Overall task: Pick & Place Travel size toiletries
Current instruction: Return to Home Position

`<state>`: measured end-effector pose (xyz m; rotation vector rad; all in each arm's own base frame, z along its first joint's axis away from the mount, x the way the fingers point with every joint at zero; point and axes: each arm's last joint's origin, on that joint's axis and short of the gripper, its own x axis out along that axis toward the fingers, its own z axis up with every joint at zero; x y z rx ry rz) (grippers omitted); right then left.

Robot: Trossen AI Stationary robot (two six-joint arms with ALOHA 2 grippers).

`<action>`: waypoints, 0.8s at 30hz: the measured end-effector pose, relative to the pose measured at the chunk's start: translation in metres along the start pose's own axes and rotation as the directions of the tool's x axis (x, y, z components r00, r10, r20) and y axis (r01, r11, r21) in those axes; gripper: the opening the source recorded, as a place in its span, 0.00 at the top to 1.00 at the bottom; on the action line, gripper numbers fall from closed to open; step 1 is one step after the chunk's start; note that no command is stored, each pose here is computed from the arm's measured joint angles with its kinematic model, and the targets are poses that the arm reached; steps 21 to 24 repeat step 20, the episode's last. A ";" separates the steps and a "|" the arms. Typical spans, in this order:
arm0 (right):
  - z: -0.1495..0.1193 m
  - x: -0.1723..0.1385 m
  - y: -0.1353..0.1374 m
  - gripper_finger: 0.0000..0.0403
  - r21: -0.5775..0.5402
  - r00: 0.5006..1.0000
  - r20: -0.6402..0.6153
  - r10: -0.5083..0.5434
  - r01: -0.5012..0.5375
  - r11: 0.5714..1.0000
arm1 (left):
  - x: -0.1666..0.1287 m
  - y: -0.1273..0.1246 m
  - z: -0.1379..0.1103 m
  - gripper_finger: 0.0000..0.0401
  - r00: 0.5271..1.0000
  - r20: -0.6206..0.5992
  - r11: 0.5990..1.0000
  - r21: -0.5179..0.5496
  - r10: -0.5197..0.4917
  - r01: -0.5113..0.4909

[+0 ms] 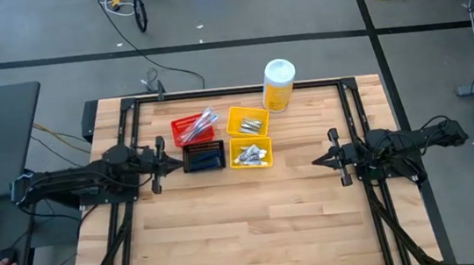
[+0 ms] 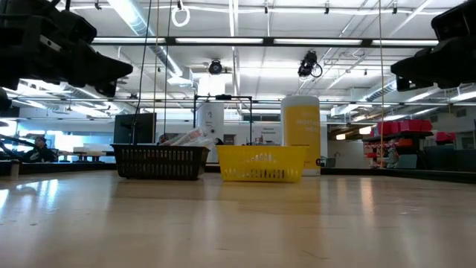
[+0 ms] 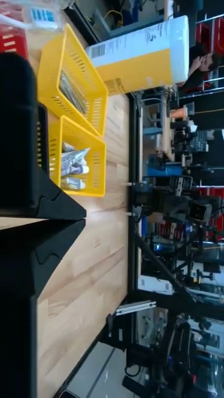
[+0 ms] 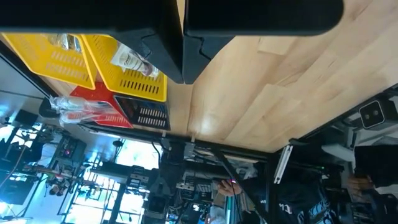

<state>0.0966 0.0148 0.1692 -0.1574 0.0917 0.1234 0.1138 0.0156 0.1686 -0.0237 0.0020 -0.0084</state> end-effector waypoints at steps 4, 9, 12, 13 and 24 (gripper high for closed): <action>0.000 0.000 0.000 0.99 0.000 1.000 0.000 0.000 0.000 1.000 | -0.003 0.000 -0.001 0.96 1.000 -0.012 1.000 -0.004 0.005 -0.005; 0.000 0.000 0.000 0.99 0.000 1.000 0.000 0.000 0.000 1.000 | -0.005 -0.001 -0.004 0.99 0.999 -0.041 1.000 -0.007 0.007 -0.007; 0.000 0.000 0.000 0.99 0.000 1.000 0.000 0.000 0.000 1.000 | -0.006 -0.001 -0.005 0.98 0.999 -0.050 1.000 -0.007 0.008 -0.009; 0.000 0.000 0.000 0.99 0.000 1.000 0.000 0.000 0.000 1.000 | -0.006 -0.001 -0.006 0.97 0.998 -0.055 1.000 -0.007 0.016 -0.016; 0.000 0.000 0.000 0.99 0.000 1.000 0.000 0.000 0.000 1.000 | -0.007 0.000 -0.008 0.95 0.996 -0.077 0.999 -0.028 0.042 -0.045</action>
